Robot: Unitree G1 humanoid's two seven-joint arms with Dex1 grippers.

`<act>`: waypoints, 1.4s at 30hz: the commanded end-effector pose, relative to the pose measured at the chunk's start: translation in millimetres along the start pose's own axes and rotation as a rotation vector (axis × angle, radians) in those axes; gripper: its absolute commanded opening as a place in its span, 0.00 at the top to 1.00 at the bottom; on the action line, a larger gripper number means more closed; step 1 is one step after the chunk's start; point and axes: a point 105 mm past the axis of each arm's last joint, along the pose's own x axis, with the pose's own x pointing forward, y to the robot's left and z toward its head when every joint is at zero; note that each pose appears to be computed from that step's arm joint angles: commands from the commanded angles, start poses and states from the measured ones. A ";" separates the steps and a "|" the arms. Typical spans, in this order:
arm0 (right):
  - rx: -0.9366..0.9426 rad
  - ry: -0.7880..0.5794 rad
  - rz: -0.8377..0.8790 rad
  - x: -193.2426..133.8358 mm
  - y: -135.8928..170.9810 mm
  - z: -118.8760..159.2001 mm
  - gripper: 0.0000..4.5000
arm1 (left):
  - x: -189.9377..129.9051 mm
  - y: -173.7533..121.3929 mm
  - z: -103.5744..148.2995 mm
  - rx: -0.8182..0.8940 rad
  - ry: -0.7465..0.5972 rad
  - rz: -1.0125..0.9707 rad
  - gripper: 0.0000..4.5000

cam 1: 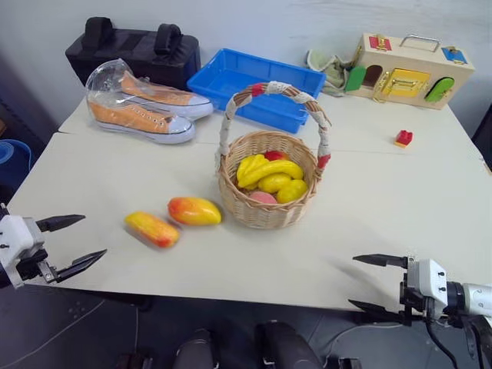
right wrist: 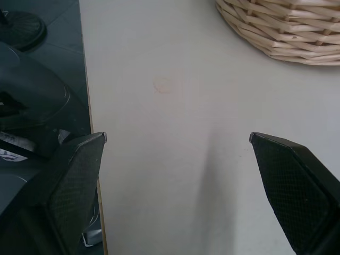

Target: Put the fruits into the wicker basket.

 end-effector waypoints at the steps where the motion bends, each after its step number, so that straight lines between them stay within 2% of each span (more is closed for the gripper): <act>1: -0.032 -0.063 -0.082 -2.9 -12.2 11.7 0.00 | -3.8 3.2 3.9 0.005 0.006 -0.016 0.01; 11: -0.045 -0.149 -0.077 13.4 -14.8 24.5 0.00 | 2.2 0.3 7.5 -0.086 0.022 -0.147 0.01; 13: -0.050 -0.200 -0.060 21.0 -13.6 35.2 0.00 | 2.3 -1.3 5.8 -0.090 0.041 -0.175 0.01; 18: -0.121 -0.402 0.050 47.7 -3.8 95.6 0.00 | -1.2 4.9 -1.1 0.014 0.170 -0.312 0.01; 20: -0.129 -0.443 0.067 54.9 -2.7 108.7 0.00 | 1.1 9.6 -1.1 0.050 0.199 -0.364 0.01; 23: -0.120 -0.477 0.074 67.0 -4.4 117.1 0.00 | 29.3 15.3 7.5 0.113 0.185 -0.456 0.01; 27: -0.119 -0.452 0.083 72.3 -3.8 111.8 0.00 | 59.7 8.7 2.8 0.148 0.236 -0.593 0.01; 35: -0.078 -0.427 0.039 71.8 -1.9 103.0 0.00 | 104.9 2.7 -2.2 0.286 0.209 -0.669 0.01; 38: -0.065 -0.423 0.020 71.4 0.0 100.5 0.00 | 111.9 1.1 -2.7 0.292 0.186 -0.664 0.14; 42: -0.040 -0.406 -0.003 70.5 1.4 93.9 0.00 | 120.0 0.5 1.9 0.284 0.125 -0.627 0.40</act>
